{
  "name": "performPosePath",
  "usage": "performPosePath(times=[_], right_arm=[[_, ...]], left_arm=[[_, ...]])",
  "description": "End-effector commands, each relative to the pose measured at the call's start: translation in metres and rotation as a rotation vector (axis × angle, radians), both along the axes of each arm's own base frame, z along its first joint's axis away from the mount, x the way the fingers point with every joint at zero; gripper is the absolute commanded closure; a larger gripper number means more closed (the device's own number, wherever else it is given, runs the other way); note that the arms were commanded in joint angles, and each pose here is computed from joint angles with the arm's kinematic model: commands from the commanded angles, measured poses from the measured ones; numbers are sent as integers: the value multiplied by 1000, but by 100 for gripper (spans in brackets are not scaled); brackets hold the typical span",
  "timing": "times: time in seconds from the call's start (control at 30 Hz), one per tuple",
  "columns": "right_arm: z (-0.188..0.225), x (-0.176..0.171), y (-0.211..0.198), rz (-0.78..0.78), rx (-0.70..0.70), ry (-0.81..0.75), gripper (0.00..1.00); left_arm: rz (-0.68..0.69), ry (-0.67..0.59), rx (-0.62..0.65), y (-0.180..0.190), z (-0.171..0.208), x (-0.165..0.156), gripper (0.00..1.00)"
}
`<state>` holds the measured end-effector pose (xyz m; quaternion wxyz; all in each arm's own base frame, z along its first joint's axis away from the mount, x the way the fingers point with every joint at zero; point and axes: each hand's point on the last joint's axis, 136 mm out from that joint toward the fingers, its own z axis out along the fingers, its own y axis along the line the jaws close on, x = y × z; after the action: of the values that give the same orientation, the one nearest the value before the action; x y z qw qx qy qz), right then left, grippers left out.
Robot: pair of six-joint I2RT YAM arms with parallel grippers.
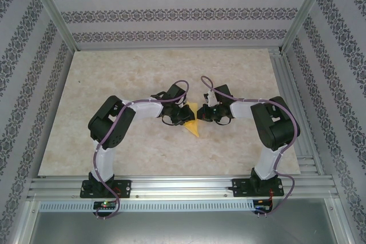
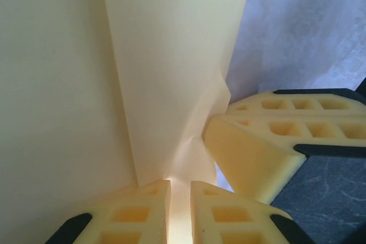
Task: Fold a paper plane with a square sheet of paper (fold left side to right side)
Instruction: Fourth fold the wing at the center of the table.
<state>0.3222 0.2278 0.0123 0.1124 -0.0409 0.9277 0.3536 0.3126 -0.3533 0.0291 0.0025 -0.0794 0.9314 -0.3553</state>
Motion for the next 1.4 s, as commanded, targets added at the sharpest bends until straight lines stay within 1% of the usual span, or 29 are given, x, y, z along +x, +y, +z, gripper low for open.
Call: performPosePath(times=[0.0, 0.3, 0.47, 0.63, 0.73, 0.83, 1.0, 1.23, 1.37], right_arm=[[-28, -21, -11, 14, -112, 71, 97], [-16, -15, -6, 7, -75, 50, 95], [16, 0, -2, -12, -19, -12, 84], [50, 6, -10, -35, 4, -67, 76], [64, -5, -15, -32, 21, -78, 75], [70, -27, -7, 0, 100, -47, 76], [62, -58, 10, 21, 203, 34, 79], [52, -71, 28, 75, 231, 71, 81], [44, -72, 30, 78, 206, 87, 81]], left_arm=[[-8, -11, -19, -11, -3, 4, 81], [-21, 46, 69, 1, -35, -18, 82], [-9, 59, 111, 11, -42, -25, 83], [0, 70, 139, 18, -47, -28, 84], [4, 72, 143, 19, -48, -29, 84], [5, 74, 145, 20, -49, -29, 84], [10, 73, 148, 20, -50, -29, 84], [10, 80, 153, 21, -52, -29, 84], [9, 79, 154, 21, -52, -30, 85]])
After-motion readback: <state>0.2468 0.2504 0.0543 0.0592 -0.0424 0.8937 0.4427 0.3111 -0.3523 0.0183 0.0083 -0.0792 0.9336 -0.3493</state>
